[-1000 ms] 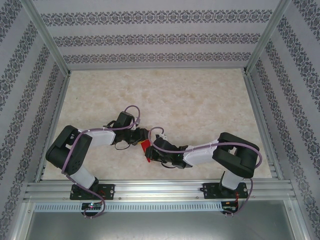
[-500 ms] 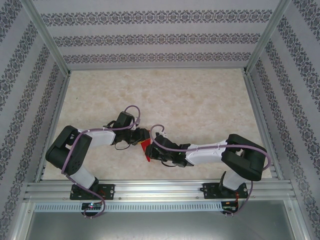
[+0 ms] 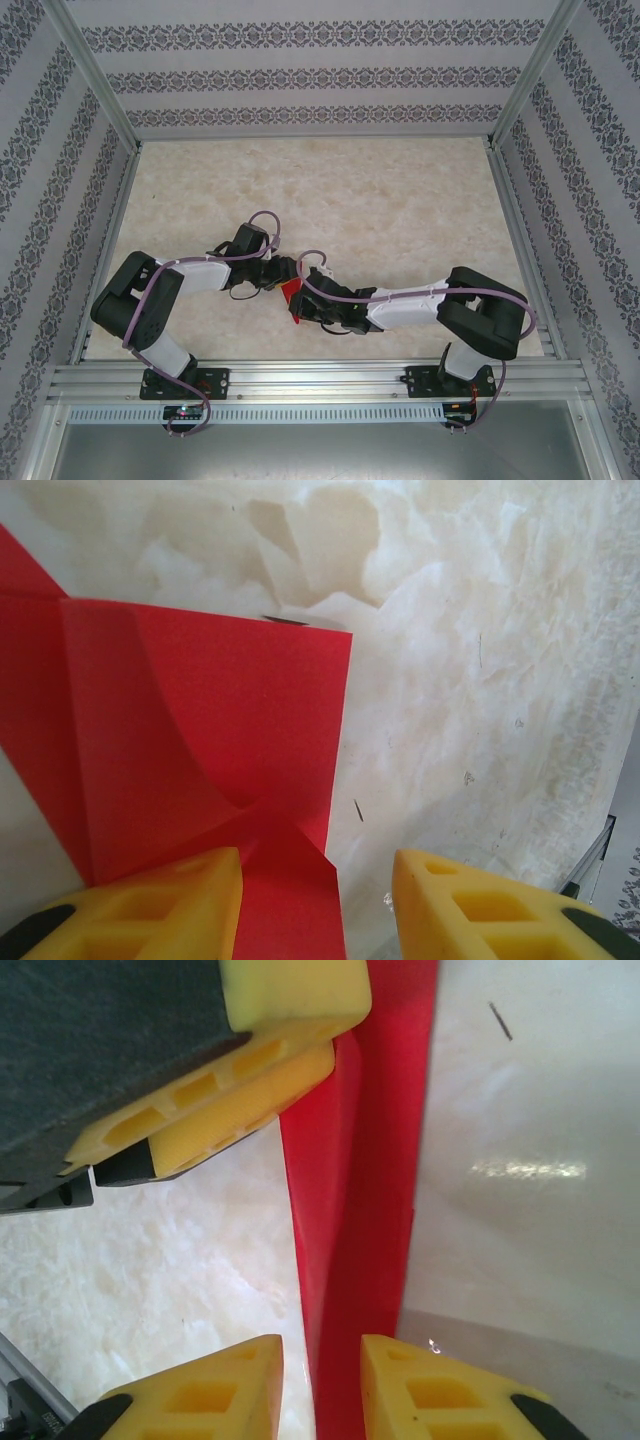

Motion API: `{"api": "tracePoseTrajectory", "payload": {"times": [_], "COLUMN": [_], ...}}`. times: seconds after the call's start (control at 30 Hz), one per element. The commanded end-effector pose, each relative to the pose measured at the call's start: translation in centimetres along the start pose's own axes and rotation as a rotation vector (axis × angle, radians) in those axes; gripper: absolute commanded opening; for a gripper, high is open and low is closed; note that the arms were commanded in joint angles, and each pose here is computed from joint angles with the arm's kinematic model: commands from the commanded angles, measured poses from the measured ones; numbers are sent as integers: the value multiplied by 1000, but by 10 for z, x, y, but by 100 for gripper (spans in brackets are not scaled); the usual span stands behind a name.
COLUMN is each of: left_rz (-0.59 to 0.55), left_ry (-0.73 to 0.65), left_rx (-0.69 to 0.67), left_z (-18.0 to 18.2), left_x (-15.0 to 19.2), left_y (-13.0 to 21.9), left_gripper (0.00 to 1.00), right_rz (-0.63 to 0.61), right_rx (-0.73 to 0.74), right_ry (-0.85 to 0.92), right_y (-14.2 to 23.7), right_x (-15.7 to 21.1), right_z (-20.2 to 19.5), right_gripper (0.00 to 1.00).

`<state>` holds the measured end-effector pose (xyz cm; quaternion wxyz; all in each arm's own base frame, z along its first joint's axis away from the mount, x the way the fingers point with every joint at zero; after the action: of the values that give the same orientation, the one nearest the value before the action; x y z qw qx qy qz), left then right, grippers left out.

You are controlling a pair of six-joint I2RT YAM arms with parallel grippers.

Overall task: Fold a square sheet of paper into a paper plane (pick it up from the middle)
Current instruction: Fold the wing for the fifth time at the center of the table.

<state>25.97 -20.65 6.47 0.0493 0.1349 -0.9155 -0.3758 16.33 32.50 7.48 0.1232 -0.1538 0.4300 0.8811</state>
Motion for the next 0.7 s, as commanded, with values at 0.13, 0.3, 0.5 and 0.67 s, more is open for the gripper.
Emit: {"api": "tracePoseTrajectory", "payload": {"times": [0.13,0.3,0.5,0.67], "left_rz": [-8,-6,-5,-5], "left_ry": [-2,1,1,5], "left_rx": [-55,-56,-60,-57], "left_z": [13,13,15,16], "left_x": [5,6,7,7], "left_y": [0,0,0,0], "left_gripper": [45,45,45,45], "right_rz": [-15,-7,-27,-65], "right_rx": [-38,-30,-83,-114], "right_ry": [-8,-27,-39,-92], "right_y": [3,-6,-8,-13], "right_x": [-3,0,0,-7], "right_z": [10,6,9,6], "right_gripper": [21,14,16,22]}}
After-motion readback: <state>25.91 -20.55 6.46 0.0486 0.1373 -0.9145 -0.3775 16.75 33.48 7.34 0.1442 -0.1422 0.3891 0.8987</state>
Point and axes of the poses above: each hand's point on the last joint's axis, 136 mm out from that joint toward the fingers, its own y axis back along the fingers, its own z axis along the line the jaws close on, x = y × z, the point moved 5 cm from there along y, back along the fingers, and after that the axes turned 6 degrees about y, right-handed, at the moved point
